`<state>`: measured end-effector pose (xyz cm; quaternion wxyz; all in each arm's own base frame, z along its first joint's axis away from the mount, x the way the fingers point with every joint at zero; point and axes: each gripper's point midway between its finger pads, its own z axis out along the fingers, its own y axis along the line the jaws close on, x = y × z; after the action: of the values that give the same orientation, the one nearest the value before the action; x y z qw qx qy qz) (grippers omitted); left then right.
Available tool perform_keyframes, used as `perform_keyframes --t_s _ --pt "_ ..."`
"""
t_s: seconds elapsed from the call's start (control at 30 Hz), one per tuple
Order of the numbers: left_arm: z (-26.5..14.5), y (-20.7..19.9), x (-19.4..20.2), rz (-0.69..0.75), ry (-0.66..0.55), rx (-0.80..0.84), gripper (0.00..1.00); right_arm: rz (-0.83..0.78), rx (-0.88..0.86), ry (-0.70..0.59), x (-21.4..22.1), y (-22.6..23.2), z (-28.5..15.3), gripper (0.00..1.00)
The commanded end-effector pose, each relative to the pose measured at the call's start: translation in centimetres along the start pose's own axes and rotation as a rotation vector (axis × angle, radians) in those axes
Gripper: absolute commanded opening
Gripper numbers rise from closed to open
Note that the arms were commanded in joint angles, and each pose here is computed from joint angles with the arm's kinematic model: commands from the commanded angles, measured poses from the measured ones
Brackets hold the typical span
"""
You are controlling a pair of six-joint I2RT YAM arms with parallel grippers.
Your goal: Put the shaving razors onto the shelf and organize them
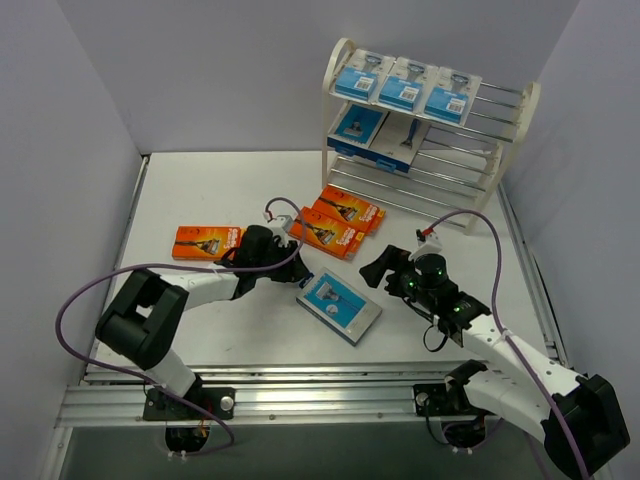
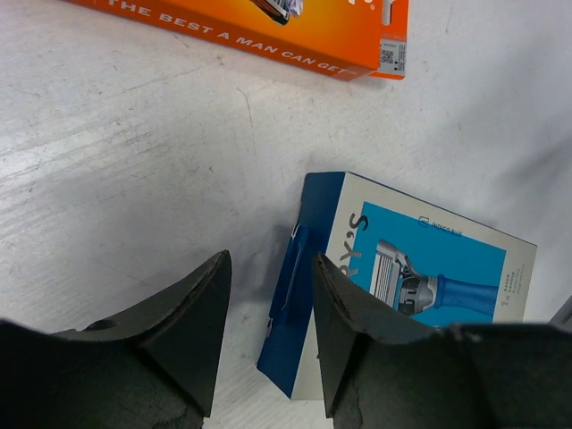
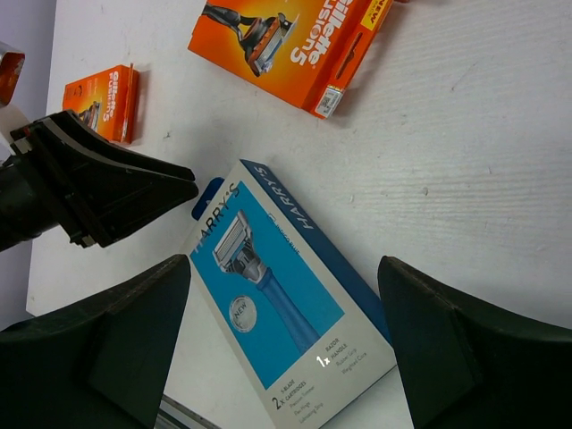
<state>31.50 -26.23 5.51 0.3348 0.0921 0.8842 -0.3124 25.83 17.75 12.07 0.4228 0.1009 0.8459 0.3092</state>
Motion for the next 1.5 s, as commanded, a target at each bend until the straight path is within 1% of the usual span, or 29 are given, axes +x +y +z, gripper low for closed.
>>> perform_keyframes --t_s 0.0,0.17,0.3,0.37,0.53,0.7,0.83,0.87,0.97,1.0,1.1,1.13,1.17,1.2,1.27,1.3,1.37,1.4,1.47 --pt "0.5 -1.4 -1.6 0.030 -0.053 0.084 0.49 -0.007 0.007 -0.022 -0.4 -0.4 0.2 0.82" --pt "1.0 -1.7 -0.7 0.015 -0.034 0.122 0.48 -0.008 0.018 -0.019 -0.1 -0.7 0.2 0.82" --pt "1.3 -1.5 0.0 0.011 -0.021 0.127 0.40 -0.006 0.032 -0.018 0.2 -1.2 0.2 0.82" --pt "1.4 -1.2 0.2 0.008 -0.016 0.120 0.39 -0.006 0.031 -0.019 0.1 -1.2 0.2 0.82" --pt "1.5 -0.9 0.8 0.003 -0.006 0.111 0.31 -0.005 0.036 -0.022 0.1 -1.3 0.3 0.82" --pt "1.4 -1.2 0.9 -0.008 -0.016 0.136 0.27 -0.005 0.039 -0.019 0.3 -1.5 0.2 0.82" --pt "1.2 -1.6 0.9 -0.046 -0.031 0.178 0.11 -0.002 0.036 -0.017 0.3 -1.4 0.1 0.81" --pt "1.1 -1.6 0.9 -0.052 -0.031 0.182 0.03 0.002 0.033 -0.019 0.3 -1.3 0.1 0.82" --pt "1.0 -2.1 0.1 -0.052 -0.036 0.187 0.02 0.013 0.022 -0.013 0.5 -1.1 -0.1 0.81" --pt "0.9 -1.8 0.3 -0.057 -0.020 0.171 0.02 0.015 0.022 -0.011 0.5 -1.2 -0.2 0.81" --pt "0.1 -1.6 -0.8 -0.065 -0.044 0.122 0.02 0.028 0.022 -0.011 0.7 -1.2 -0.4 0.81" --pt "-0.6 -1.9 -1.6 -0.065 -0.069 0.115 0.02 0.033 0.022 -0.011 0.7 -1.3 -0.4 0.81" --pt "-0.9 -1.4 -1.6 -0.077 -0.070 0.072 0.02 0.038 0.021 -0.010 0.8 -1.3 -0.4 0.81" --pt "-1.8 -1.8 -2.8 -0.074 -0.106 0.066 0.02 0.049 0.024 -0.005 1.0 -1.4 -0.4 0.81" --pt "-2.8 -1.5 -3.3 -0.087 -0.126 0.016 0.02 0.065 0.013 0.000 1.3 -1.3 -0.3 0.81" --pt "-3.9 -1.9 -4.0 -0.086 -0.157 0.018 0.02 0.086 0.011 0.012 1.8 -1.5 -0.2 0.81" --pt "-4.9 -2.0 -4.0 -0.091 -0.167 -0.006 0.02 0.103 -0.034 0.026 2.3 -0.8 0.1 0.80" --pt "-5.8 -2.3 -4.7 -0.088 -0.199 -0.009 0.02 0.112 -0.044 0.035 2.6 -0.7 0.2 0.80" --pt "-6.6 -2.2 -4.4 -0.085 -0.198 -0.029 0.02 0.127 -0.071 0.046 3.2 -0.3 0.5 0.80"
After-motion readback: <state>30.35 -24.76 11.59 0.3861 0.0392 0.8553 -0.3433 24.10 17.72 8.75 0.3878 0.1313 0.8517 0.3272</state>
